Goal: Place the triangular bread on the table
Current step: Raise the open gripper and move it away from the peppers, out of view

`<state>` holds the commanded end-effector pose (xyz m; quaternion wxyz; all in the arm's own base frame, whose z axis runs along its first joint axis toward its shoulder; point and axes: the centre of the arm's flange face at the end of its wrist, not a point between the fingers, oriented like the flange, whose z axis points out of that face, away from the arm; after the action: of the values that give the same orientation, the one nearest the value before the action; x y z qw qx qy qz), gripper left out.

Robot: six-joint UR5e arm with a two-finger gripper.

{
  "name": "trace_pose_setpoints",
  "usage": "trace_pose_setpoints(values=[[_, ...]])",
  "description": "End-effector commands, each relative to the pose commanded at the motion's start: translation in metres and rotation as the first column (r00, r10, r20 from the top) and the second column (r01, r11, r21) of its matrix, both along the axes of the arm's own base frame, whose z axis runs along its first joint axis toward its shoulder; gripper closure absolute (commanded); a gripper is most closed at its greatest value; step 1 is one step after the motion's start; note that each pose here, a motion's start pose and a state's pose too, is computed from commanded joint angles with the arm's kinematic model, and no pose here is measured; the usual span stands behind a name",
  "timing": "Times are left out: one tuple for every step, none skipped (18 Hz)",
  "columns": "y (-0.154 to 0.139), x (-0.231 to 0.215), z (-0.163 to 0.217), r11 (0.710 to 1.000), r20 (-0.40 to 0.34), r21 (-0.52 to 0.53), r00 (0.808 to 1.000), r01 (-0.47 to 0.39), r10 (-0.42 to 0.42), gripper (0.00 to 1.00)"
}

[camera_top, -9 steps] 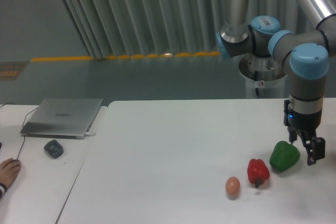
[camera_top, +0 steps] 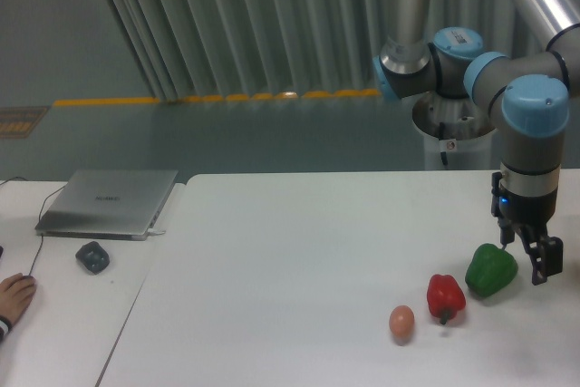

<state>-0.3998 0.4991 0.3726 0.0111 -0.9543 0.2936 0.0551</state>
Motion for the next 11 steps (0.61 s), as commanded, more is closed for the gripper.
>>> trace_pose_setpoints(values=[[-0.004, -0.004, 0.002, 1.0, -0.014, -0.006, 1.0, 0.0, 0.0, 0.0], [-0.005, -0.008, 0.004, 1.0, -0.028, -0.003, 0.999, 0.021, -0.021, 0.0], [-0.009, -0.013, 0.004, 0.999, -0.034, -0.005, 0.998, 0.049, -0.049, 0.0], [-0.014, -0.019, 0.005, 0.997, -0.037, -0.009, 0.996, 0.078, -0.078, 0.0], [-0.019, -0.025, 0.005, 0.994, -0.039, -0.016, 0.993, 0.11, -0.11, 0.0], [-0.024, -0.03, 0.005, 0.99, -0.04, -0.021, 0.99, 0.137, -0.137, 0.0], [-0.028, -0.034, 0.006, 0.988, -0.043, -0.022, 0.987, 0.155, -0.156, 0.0], [-0.032, -0.038, 0.006, 0.986, -0.044, -0.025, 0.985, 0.165, -0.166, 0.0], [-0.035, -0.041, 0.007, 0.984, -0.046, -0.027, 0.983, 0.177, -0.178, 0.0], [-0.037, -0.042, 0.01, 0.981, -0.05, -0.028, 0.98, 0.193, -0.194, 0.0], [-0.038, -0.043, 0.01, 0.976, -0.051, -0.032, 0.975, 0.217, -0.218, 0.0]])
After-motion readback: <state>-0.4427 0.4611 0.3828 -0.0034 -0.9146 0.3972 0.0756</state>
